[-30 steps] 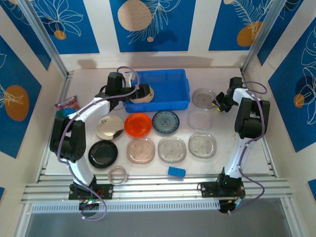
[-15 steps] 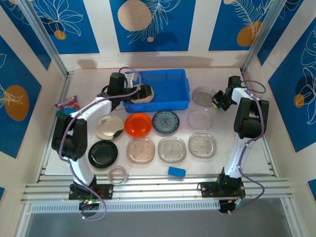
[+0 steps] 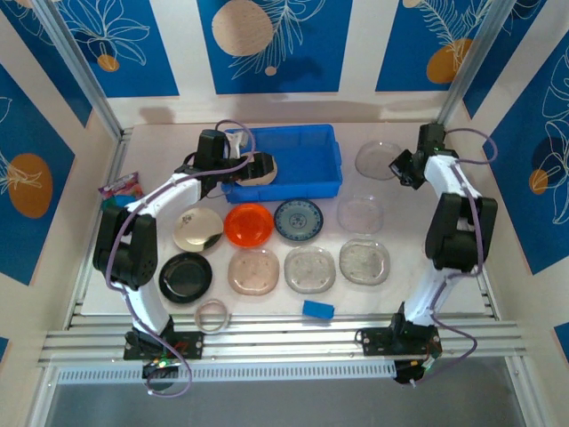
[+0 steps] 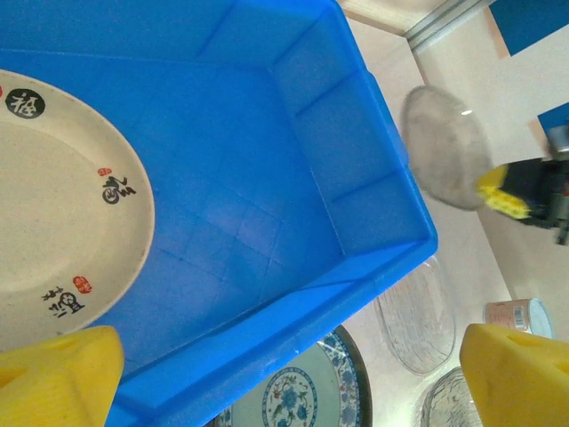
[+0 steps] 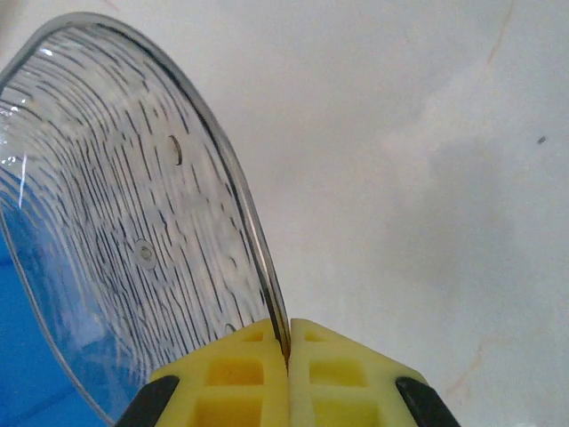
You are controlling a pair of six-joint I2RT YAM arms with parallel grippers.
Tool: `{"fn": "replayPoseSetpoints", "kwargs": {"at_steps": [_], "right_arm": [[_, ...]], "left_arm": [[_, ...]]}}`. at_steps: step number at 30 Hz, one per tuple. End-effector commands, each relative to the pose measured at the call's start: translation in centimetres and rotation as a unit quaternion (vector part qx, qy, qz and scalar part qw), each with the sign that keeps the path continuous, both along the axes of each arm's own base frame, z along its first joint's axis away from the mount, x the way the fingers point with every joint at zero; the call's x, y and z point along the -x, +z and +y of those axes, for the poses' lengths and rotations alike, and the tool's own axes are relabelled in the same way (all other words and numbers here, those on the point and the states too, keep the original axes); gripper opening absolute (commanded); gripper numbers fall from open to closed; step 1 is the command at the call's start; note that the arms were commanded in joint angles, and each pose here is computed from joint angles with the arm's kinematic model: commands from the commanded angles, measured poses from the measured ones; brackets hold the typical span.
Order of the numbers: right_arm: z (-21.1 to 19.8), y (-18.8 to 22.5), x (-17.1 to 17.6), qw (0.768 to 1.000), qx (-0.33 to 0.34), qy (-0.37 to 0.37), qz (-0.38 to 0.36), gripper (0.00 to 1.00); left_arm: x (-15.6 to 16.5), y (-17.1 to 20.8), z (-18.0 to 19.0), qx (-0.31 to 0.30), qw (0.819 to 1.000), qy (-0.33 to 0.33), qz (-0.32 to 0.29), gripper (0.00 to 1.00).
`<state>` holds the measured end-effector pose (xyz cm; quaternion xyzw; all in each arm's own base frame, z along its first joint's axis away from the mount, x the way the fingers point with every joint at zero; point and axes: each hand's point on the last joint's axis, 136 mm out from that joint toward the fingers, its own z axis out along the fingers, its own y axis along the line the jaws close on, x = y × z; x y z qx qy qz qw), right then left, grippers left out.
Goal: Place the plates into the plastic bin on the countertop
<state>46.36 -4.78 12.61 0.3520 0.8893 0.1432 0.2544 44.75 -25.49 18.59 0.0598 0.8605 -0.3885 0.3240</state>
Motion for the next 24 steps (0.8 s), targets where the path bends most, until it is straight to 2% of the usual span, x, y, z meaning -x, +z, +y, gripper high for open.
{"fn": "replayPoseSetpoints", "kwargs": {"at_steps": [1,4,8,12,15,17,24], "right_arm": [[0.9,4.8,1.5,0.998,0.045,0.002,-0.048,0.0],[3.7,7.0,2.2,0.994,0.055,0.052,-0.078,0.0],[8.7,7.8,2.8,0.988,0.039,0.125,-0.078,0.0],[13.1,7.5,3.1,0.98,0.042,0.179,-0.074,0.0],[16.1,6.9,3.3,0.975,0.015,0.211,-0.071,0.0],[17.9,6.7,3.3,0.97,0.002,0.23,-0.073,0.0],[22.4,5.8,3.6,0.958,-0.044,0.275,-0.063,0.0]], "left_arm": [[0.4,2.1,-0.7,0.005,1.0,-0.011,-0.02,0.97],[0.4,2.3,-0.6,0.01,1.0,-0.007,-0.017,0.96],[0.4,3.0,-1.0,0.031,0.999,-0.008,-0.018,0.94],[0.5,3.6,-1.8,0.068,0.997,-0.015,-0.011,0.82],[0.4,3.4,-2.2,0.085,0.996,-0.017,-0.004,0.71],[0.3,3.3,-2.4,0.086,0.996,-0.018,-0.002,0.59],[0.0,2.4,-2.8,0.076,0.997,-0.019,0.008,0.49]]}}
